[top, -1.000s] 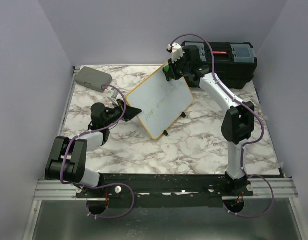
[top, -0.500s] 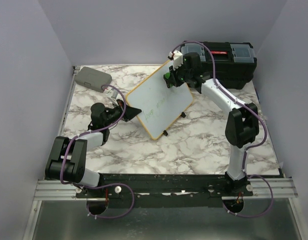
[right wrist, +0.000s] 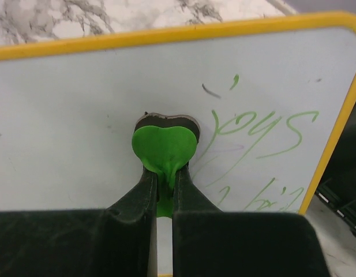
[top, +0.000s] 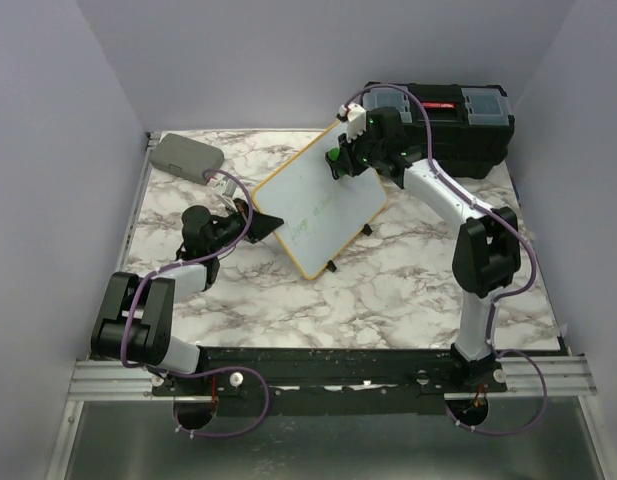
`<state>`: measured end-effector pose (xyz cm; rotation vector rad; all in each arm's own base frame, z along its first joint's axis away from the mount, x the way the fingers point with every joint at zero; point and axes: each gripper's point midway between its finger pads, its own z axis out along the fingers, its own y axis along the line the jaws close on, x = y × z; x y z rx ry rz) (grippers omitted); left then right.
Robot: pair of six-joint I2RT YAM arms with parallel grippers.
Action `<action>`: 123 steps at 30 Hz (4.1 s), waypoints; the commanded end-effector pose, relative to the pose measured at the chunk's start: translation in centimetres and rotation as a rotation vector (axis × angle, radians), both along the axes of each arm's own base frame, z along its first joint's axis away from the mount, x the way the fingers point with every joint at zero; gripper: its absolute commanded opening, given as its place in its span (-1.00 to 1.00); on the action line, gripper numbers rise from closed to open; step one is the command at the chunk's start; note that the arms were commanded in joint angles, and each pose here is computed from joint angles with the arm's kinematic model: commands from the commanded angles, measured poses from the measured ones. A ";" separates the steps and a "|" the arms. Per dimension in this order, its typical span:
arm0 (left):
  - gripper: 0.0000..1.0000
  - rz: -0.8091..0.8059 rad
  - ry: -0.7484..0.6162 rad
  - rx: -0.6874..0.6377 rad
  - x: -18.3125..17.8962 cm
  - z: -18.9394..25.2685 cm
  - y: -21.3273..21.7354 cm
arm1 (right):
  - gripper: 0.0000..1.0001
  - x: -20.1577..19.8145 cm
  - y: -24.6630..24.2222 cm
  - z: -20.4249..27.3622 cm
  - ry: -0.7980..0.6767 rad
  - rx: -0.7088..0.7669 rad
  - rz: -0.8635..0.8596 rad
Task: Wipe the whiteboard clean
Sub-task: Erase the whiteboard at the whiteboard stand.
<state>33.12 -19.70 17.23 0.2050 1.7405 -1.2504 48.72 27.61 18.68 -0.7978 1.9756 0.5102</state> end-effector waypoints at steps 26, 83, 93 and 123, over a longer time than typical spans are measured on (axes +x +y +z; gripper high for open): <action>-1.00 -0.161 -0.061 0.023 -2.1 0.3 -1.7 | -0.99 -0.9 -1.1 -5.3 0.102 -0.082 0.060; -1.00 -0.169 -0.058 0.028 -2.1 0.3 -1.8 | -0.99 0.7 2.7 -0.8 0.019 0.006 0.069; -1.00 -0.172 -0.059 0.030 -2.3 0.3 -1.8 | -0.99 5.7 1.1 2.6 -0.073 0.011 -0.112; -1.00 -0.171 -0.056 0.026 -2.1 0.3 -1.9 | -0.99 -0.7 2.2 -2.1 0.062 0.023 0.130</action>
